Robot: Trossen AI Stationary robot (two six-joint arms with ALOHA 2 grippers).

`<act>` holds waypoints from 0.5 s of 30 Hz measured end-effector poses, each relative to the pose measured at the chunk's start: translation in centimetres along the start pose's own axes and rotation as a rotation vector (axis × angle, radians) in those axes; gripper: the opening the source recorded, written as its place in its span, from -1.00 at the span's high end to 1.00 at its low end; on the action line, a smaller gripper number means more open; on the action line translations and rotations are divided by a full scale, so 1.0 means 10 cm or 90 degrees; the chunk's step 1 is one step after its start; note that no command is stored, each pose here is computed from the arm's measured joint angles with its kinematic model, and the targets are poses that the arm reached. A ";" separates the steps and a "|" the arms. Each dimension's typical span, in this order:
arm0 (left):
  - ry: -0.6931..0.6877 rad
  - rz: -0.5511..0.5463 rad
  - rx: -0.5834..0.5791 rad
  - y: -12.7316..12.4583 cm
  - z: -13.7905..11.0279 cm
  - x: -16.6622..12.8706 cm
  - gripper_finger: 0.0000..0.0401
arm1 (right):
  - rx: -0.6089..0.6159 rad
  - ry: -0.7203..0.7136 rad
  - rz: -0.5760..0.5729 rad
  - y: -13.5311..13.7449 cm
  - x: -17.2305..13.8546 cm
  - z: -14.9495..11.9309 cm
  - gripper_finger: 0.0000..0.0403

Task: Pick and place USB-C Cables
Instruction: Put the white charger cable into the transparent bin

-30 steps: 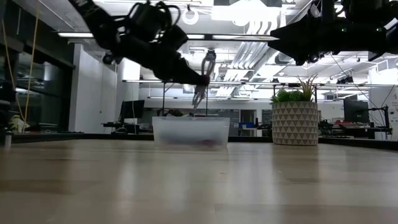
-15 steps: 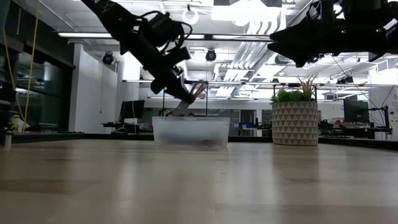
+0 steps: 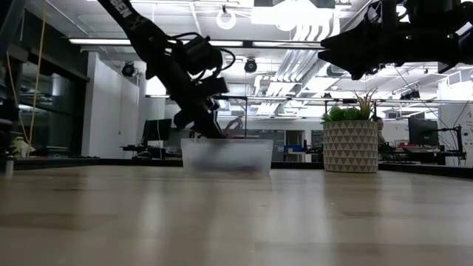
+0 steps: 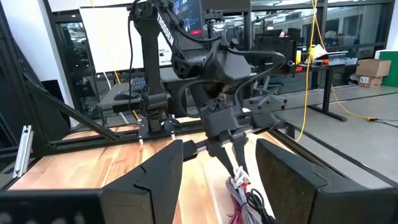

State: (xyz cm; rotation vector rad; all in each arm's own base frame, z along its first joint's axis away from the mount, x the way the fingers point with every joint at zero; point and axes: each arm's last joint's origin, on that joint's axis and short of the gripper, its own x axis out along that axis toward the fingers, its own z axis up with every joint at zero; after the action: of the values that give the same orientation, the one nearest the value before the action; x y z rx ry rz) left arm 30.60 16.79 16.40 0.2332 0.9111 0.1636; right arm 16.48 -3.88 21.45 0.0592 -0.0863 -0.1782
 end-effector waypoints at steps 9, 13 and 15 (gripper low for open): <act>0.012 -0.019 0.015 -0.09 0.02 0.02 0.87 | 0.000 0.000 0.000 0.00 0.00 0.00 0.03; 0.009 -0.018 0.023 -0.11 0.03 0.02 0.67 | 0.000 0.000 0.000 0.00 0.00 0.00 0.03; 0.009 -0.020 0.027 -0.12 0.04 0.02 0.55 | 0.000 0.000 0.000 0.00 0.00 0.00 0.03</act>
State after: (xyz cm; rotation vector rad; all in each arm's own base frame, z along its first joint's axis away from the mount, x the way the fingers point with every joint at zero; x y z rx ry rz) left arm 31.06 15.60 16.17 0.2568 0.9317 0.1178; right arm 16.48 -3.88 21.45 0.0592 -0.0863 -0.1782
